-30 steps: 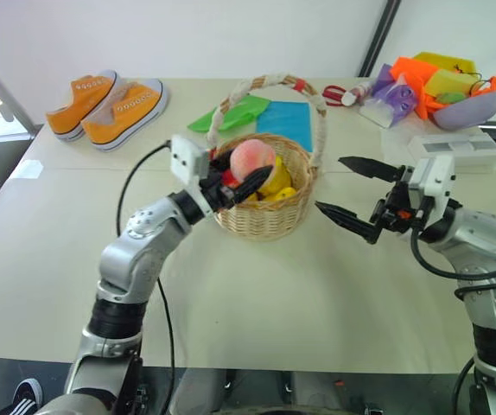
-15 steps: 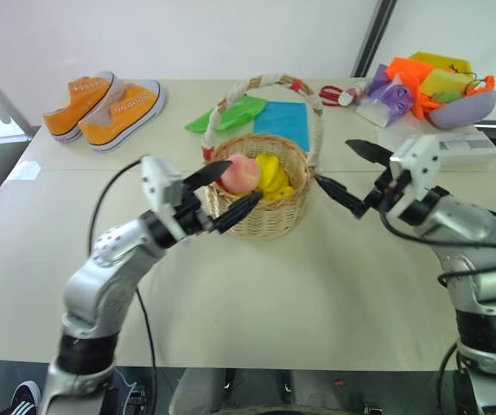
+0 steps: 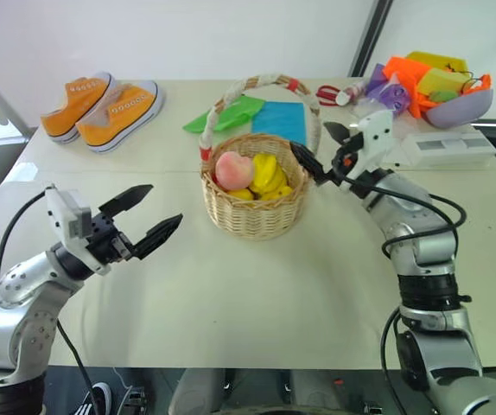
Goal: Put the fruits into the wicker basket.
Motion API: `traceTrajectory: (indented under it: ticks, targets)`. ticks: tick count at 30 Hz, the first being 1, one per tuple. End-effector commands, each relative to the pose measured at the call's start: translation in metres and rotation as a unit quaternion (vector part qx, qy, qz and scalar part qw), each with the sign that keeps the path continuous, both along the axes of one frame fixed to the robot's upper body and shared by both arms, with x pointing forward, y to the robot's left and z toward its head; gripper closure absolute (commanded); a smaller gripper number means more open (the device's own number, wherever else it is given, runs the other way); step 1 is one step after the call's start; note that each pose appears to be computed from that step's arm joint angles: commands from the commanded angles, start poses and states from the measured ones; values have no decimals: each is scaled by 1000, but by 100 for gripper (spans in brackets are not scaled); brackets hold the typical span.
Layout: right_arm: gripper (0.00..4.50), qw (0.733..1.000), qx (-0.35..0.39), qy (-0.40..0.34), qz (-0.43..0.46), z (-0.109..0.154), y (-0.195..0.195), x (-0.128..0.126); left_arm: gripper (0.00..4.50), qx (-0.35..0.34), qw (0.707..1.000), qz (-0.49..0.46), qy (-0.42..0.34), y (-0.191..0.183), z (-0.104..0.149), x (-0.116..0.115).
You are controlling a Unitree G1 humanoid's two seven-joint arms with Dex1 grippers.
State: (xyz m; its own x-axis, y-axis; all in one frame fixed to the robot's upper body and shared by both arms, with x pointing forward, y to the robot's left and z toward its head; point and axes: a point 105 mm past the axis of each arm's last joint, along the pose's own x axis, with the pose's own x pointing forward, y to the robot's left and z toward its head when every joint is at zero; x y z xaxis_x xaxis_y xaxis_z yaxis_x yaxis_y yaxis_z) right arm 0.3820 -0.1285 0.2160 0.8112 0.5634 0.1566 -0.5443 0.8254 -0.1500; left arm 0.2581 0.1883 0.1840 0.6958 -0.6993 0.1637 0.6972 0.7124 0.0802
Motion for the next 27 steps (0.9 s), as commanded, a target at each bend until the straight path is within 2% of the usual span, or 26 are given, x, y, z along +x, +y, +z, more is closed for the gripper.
traceTrajectory:
  ticks: [1, 3, 8, 12, 17, 21, 24, 27]
  targets:
    - [92, 1000, 6, -15, -7, 12, -1, 10, 0, 0, 1000, -3, -27, -8, 8, -1]
    - [182, 1000, 10, -15, -11, 12, -2, 12, 0, -1, 1000, -4, -29, -10, 8, -1]
    - [442, 999, 21, -23, -20, 16, -11, 7, 0, -1, 1000, -11, -25, -15, 5, 3]
    - [442, 995, 26, -46, -80, 26, -49, 2, 0, -8, 999, -34, -21, -25, 4, 10]
    - [442, 971, 23, -74, -226, 36, -130, -21, 0, -23, 995, -95, -21, -49, 6, 23]
    - [442, 945, 9, -76, -319, 32, -185, -58, 0, -33, 987, -154, -22, -72, 8, 30]
    - [442, 913, -9, -83, -399, 31, -227, -98, 0, -39, 978, -205, -19, -95, 10, 35]
    - [442, 892, -22, -84, -443, 29, -248, -129, 0, -25, 966, -259, -12, -117, 5, 35]
